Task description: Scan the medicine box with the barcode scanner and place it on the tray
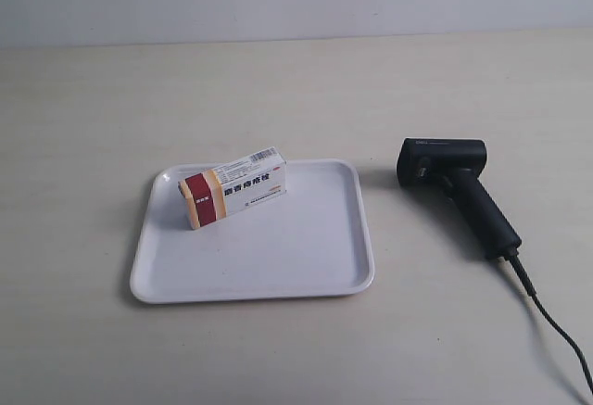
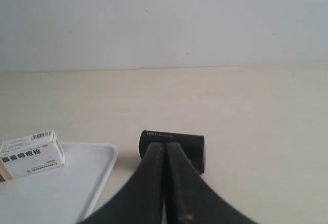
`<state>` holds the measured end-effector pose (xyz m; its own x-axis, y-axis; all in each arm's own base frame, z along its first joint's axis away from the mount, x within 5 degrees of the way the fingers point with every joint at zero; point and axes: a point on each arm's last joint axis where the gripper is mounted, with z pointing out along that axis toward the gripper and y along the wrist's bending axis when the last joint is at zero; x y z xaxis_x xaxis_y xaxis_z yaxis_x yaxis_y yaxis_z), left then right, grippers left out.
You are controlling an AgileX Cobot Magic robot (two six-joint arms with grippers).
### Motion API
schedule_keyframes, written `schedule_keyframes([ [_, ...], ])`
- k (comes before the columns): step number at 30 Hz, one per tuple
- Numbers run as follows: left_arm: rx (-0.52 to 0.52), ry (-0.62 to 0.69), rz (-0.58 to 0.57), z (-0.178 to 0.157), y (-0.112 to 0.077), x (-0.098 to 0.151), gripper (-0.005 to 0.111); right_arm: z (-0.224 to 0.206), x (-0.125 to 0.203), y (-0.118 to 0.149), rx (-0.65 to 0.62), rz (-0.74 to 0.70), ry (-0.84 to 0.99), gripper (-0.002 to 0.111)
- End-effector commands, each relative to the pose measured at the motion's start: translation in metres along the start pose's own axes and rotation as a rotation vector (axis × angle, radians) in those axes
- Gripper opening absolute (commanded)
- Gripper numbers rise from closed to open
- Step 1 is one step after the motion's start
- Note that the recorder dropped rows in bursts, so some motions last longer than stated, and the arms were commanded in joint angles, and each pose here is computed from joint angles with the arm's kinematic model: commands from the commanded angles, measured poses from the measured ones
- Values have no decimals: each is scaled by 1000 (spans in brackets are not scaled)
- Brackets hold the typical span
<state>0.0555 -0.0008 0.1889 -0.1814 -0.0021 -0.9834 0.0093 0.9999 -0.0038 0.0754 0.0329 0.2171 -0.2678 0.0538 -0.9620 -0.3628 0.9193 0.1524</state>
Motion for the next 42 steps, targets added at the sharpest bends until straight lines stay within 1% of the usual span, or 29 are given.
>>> schedule_keyframes([
  [1,-5,-9,-4,-1,0,-1,3,-7,20,-4,1,11,-35,0],
  [7,-5,-9,-4,-1,0,-1,3,-14,25,-5,4,31,-85,0],
  [11,-5,-9,-4,-1,0,-1,3,-22,22,-12,114,49,-183,0],
  [15,-5,-9,-2,-1,0,-1,3,-23,22,-18,227,60,-191,0],
  [18,-5,-9,-2,-1,0,-1,3,-23,23,-20,258,66,-189,0],
  [42,-5,-9,-2,-1,0,-1,3,-23,23,-20,263,67,-185,0],
])
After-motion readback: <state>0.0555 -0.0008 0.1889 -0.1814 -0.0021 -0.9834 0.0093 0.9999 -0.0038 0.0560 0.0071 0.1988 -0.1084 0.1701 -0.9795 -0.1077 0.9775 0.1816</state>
